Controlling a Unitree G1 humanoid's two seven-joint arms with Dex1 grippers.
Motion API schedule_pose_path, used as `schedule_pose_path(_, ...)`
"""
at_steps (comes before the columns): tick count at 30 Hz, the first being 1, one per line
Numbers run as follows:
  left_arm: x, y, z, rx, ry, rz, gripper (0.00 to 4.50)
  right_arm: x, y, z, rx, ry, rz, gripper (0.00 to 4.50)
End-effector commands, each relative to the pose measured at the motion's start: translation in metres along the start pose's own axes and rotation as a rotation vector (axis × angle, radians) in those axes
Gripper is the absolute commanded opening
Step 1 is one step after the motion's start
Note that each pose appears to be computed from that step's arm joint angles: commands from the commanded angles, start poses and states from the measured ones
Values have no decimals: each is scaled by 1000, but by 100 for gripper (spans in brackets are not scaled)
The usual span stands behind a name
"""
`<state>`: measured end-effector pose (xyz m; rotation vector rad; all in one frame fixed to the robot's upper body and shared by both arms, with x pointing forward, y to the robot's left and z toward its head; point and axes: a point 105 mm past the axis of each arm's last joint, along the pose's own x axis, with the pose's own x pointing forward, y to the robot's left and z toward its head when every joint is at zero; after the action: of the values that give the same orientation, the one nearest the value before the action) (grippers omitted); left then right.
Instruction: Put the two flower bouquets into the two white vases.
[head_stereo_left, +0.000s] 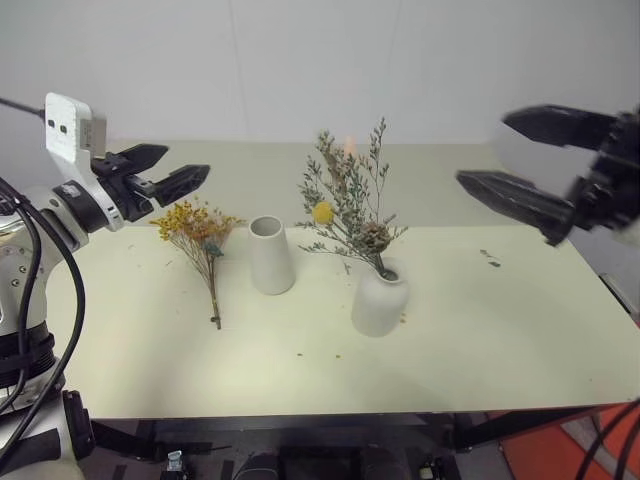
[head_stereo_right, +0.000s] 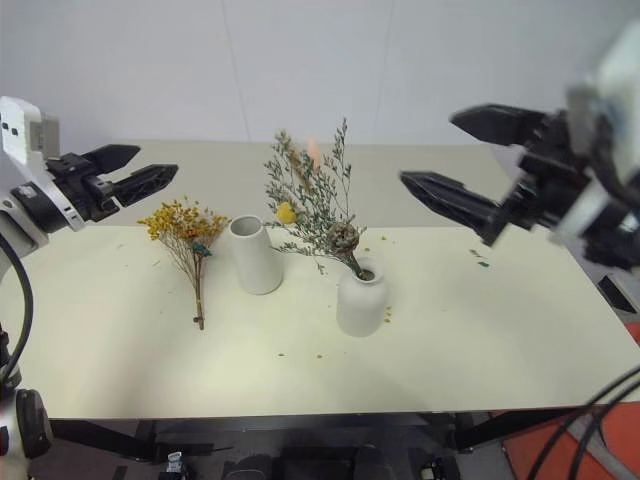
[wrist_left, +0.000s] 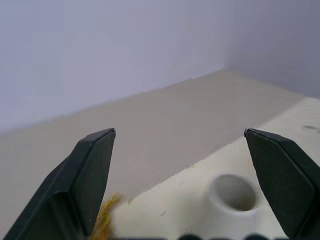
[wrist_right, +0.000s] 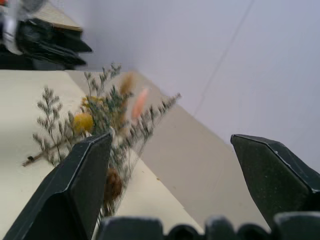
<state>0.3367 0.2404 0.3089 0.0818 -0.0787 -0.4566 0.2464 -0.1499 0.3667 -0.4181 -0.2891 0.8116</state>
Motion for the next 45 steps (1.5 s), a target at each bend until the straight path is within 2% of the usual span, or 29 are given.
schedule_pose_path(1, -3, 19, -2, -54, 85, 153, 450, 19, -14, 16, 48, -36, -11, 445)
schedule_pose_path(4, -7, 34, -15, -153, 196, 246, 450, 39, -3, 37, 72, -104, 85, 445)
schedule_pose_path(8, -17, 46, -32, -230, 324, 334, 450, 59, 18, 47, 89, -134, 192, 445)
schedule_pose_path(15, -16, 44, -71, -422, 494, 415, 450, 59, 17, 40, 146, -97, 295, 445)
schedule_pose_path(19, -2, 32, -85, -456, 531, 386, 450, 49, 21, 27, 125, 5, 388, 445)
schedule_pose_path(24, 12, 19, -104, -480, 610, 355, 450, 30, 29, 11, -5, 147, 523, 445)
schedule_pose_path(33, 27, 4, -132, -512, 734, 346, 450, 3, 36, -6, -144, 282, 643, 445)
schedule_pose_path(37, 29, 6, -144, -543, 764, 372, 450, 34, 33, -5, -146, 280, 645, 445)
schedule_pose_path(45, 44, 1, -161, -562, 815, 394, 450, 33, 33, -9, -152, 323, 667, 445)
